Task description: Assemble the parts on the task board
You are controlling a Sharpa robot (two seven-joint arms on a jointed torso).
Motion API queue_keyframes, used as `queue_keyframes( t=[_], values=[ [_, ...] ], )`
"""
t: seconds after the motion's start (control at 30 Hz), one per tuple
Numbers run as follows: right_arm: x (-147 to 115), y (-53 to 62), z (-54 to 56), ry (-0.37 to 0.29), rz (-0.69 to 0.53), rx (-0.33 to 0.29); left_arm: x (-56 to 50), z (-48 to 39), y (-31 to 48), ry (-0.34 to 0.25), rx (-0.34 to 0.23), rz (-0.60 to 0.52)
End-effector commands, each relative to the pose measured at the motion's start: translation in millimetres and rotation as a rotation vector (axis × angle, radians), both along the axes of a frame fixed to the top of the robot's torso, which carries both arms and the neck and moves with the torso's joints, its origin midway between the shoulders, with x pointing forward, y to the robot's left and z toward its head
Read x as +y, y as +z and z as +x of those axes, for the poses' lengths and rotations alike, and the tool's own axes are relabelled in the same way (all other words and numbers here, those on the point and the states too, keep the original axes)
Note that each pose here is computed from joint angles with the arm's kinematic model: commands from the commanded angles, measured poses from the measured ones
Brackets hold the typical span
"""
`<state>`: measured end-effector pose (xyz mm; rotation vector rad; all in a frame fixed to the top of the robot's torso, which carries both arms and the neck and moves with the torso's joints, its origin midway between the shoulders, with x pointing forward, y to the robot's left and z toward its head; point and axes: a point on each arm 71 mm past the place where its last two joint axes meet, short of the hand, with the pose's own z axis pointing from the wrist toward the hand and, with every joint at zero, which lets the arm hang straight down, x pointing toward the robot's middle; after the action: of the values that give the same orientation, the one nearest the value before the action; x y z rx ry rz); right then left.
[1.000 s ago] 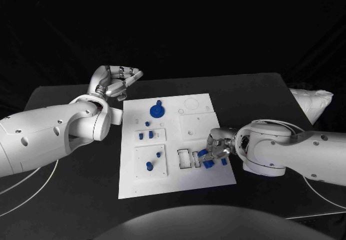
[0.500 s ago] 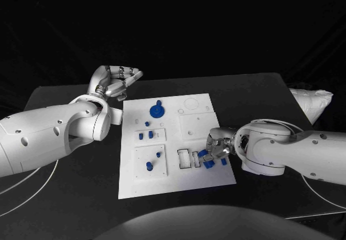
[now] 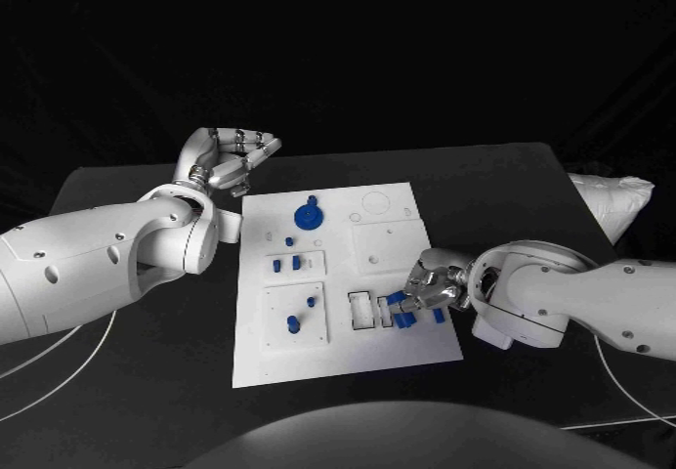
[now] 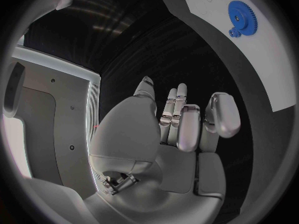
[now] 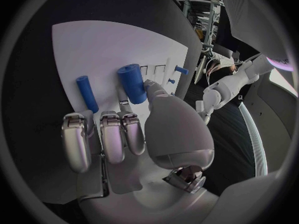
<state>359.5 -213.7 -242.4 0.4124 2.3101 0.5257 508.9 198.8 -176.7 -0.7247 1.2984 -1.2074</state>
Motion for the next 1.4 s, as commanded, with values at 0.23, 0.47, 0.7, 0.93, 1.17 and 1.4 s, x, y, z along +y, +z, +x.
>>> queue_keyframes(
  t=[0.23, 0.47, 0.7, 0.93, 1.17, 1.4],
  values=[
    [-7, -6.7, -4.5, -0.193, 0.223, 0.141, -2.5, -0.4, 0.5, -0.017, -0.001, -0.003],
    [-12, -4.9, -3.8, -0.231, 0.263, 0.150, -2.5, -0.1, 0.5, -0.016, -0.001, -0.002],
    [-13, 0.2, -1.2, -0.251, 0.305, 0.158, -2.9, 0.3, 0.4, -0.017, -0.002, -0.002],
    [-13, 1.5, -0.9, -0.280, 0.353, 0.192, -2.2, 0.5, 0.3, -0.015, -0.001, -0.001],
    [-10, -0.2, -2.2, -0.301, 0.407, 0.272, -1.9, 0.6, 0.3, -0.014, -0.001, -0.001],
    [-2, -2.4, -4.4, -0.297, 0.450, 0.378, -1.9, 0.5, 0.3, -0.013, -0.001, -0.001]
  ],
)
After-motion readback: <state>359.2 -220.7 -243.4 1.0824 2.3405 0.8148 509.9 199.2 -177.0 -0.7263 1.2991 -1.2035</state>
